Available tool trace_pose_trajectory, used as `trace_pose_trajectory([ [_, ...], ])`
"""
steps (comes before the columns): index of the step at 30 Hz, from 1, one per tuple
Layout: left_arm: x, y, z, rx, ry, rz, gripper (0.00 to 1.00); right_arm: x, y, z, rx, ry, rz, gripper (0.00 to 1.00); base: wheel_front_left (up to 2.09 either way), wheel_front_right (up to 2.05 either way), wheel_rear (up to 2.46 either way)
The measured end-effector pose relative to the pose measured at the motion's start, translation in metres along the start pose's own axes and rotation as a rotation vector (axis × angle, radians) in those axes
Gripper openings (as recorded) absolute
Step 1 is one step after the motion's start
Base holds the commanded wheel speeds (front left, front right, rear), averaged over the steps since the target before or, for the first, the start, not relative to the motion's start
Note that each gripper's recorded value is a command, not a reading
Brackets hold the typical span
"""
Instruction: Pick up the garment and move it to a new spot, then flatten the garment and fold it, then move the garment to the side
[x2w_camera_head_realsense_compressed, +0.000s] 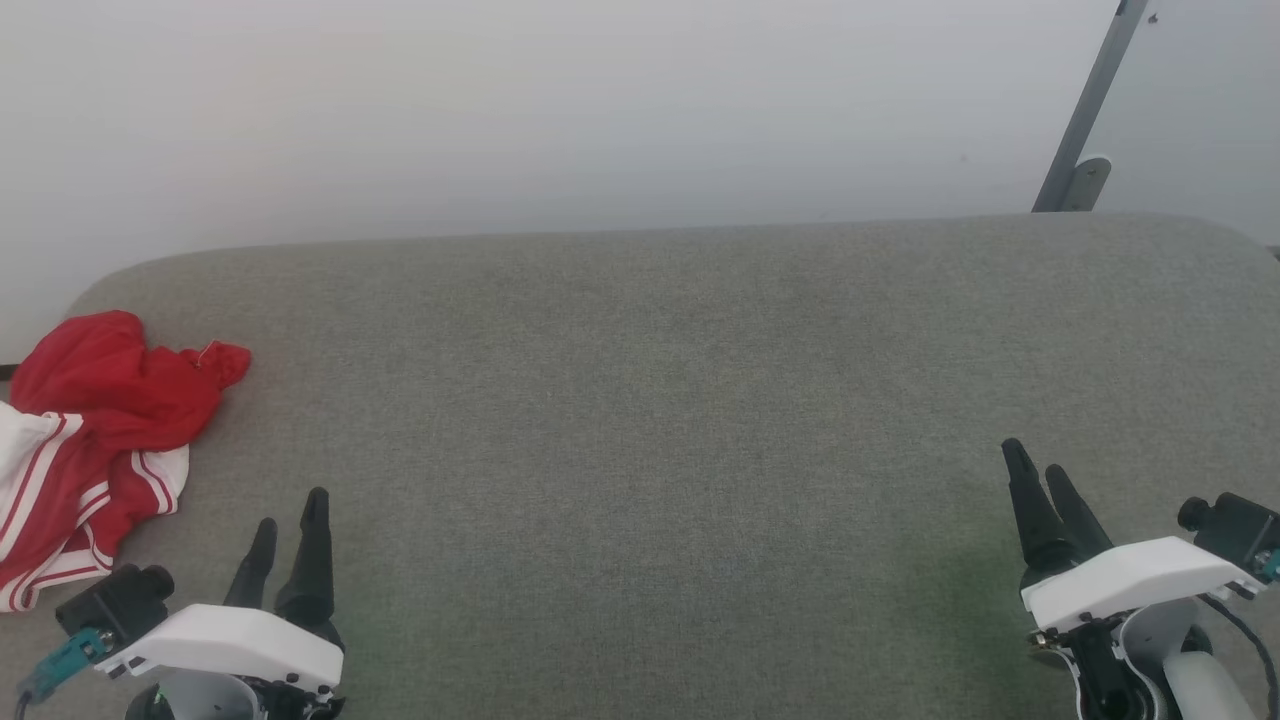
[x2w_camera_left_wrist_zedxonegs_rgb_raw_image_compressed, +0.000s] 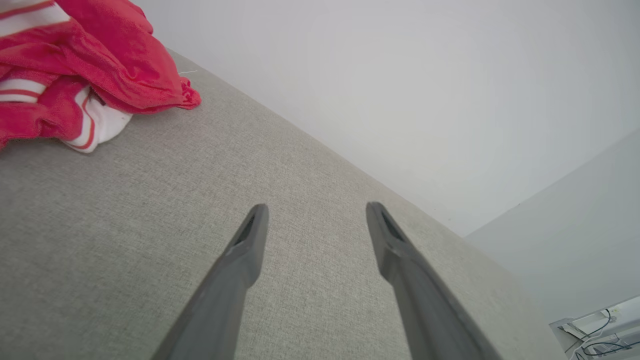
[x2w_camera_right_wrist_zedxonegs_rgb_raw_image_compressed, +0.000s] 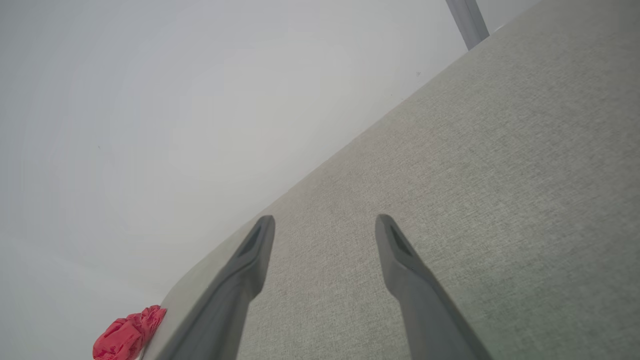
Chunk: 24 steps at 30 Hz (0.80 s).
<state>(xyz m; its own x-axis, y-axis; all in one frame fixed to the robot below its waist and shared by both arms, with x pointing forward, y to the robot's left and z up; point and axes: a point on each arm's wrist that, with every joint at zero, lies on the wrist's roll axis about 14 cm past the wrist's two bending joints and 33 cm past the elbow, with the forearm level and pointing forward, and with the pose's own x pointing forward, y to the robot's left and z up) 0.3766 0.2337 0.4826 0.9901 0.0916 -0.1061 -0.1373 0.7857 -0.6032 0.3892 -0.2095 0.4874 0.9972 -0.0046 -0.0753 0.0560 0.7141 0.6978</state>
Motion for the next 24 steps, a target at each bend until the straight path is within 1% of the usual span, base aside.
trace_pose_trajectory([
  [24,0.002,-0.004,0.017,0.252,-0.084,-0.047,1.0,-0.002,0.002,0.013,-0.216,-0.04,0.013,1.0,0.0,0.0,0.0],
])
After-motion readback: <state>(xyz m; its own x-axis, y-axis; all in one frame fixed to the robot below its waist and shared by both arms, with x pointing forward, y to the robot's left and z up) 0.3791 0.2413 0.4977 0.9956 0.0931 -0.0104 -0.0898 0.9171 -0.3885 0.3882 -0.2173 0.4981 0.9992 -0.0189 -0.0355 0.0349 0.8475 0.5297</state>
